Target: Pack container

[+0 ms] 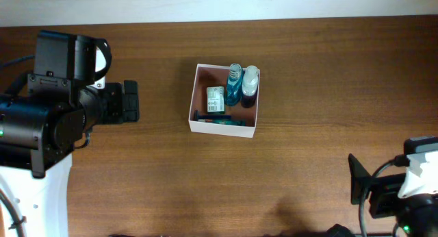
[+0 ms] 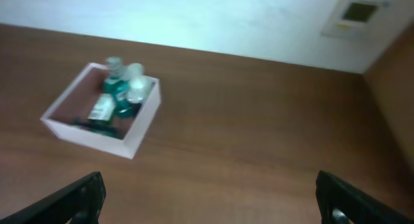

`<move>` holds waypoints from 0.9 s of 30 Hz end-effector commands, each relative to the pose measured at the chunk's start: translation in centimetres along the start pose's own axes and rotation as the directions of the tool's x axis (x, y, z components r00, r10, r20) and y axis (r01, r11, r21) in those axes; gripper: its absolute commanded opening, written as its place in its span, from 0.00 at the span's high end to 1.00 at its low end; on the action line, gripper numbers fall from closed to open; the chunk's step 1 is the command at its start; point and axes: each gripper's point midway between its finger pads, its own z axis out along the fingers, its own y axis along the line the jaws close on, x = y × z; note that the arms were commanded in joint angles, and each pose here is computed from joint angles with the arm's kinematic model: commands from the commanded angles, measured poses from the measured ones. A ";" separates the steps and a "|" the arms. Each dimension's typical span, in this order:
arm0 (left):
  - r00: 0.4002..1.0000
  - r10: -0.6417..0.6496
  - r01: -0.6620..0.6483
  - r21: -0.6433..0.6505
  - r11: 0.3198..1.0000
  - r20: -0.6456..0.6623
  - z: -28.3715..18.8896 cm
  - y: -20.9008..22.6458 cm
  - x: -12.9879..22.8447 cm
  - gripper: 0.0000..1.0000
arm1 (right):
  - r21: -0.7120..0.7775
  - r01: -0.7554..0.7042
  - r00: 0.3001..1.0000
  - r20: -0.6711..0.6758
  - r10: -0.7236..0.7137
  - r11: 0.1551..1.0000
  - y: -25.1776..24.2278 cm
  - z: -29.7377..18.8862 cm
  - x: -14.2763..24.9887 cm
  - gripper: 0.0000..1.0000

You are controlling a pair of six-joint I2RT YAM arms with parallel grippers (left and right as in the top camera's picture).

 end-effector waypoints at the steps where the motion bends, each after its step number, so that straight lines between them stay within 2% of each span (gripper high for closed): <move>1: 1.000 0.007 -0.007 -0.011 1.000 0.015 -0.5 0.4 0.1 0.01 | 0.129 -0.090 0.996 -0.003 0.091 0.988 -1.6 1.6 1.8 0.01; 7: 1.000 0.007 -0.007 -0.011 1.000 0.015 -0.5 0.4 0.1 0.01 | 0.172 -0.194 0.981 0.034 0.191 0.966 -1.5 6.6 6.2 0.01; 9: 1.000 0.007 -0.007 -0.011 1.000 0.015 -0.5 0.4 0.1 0.01 | 0.104 -0.159 0.987 0.033 0.157 0.982 -0.2 8.7 8.3 0.01; 10: 1.000 0.007 -0.007 -0.011 1.000 0.015 -0.5 0.4 0.1 0.01 | 0.018 -0.093 0.995 0.023 0.093 0.995 1.3 10.2 10.1 0.01; 13: 1.000 0.007 -0.007 -0.011 1.000 0.015 -0.5 0.4 0.1 0.01 | -0.082 -0.037 0.999 0.020 0.038 0.996 3.0 11.7 12.7 0.01; 18: 1.000 0.007 -0.007 -0.011 1.000 0.015 -0.5 0.4 0.1 0.01 | -0.095 -0.059 0.998 0.011 0.060 0.994 3.3 14.1 16.6 0.01; 27: 1.000 0.007 -0.007 -0.011 1.000 0.015 -0.5 0.4 0.1 0.01 | -0.134 -0.074 0.996 0.034 0.079 0.988 4.4 17.0 21.0 0.01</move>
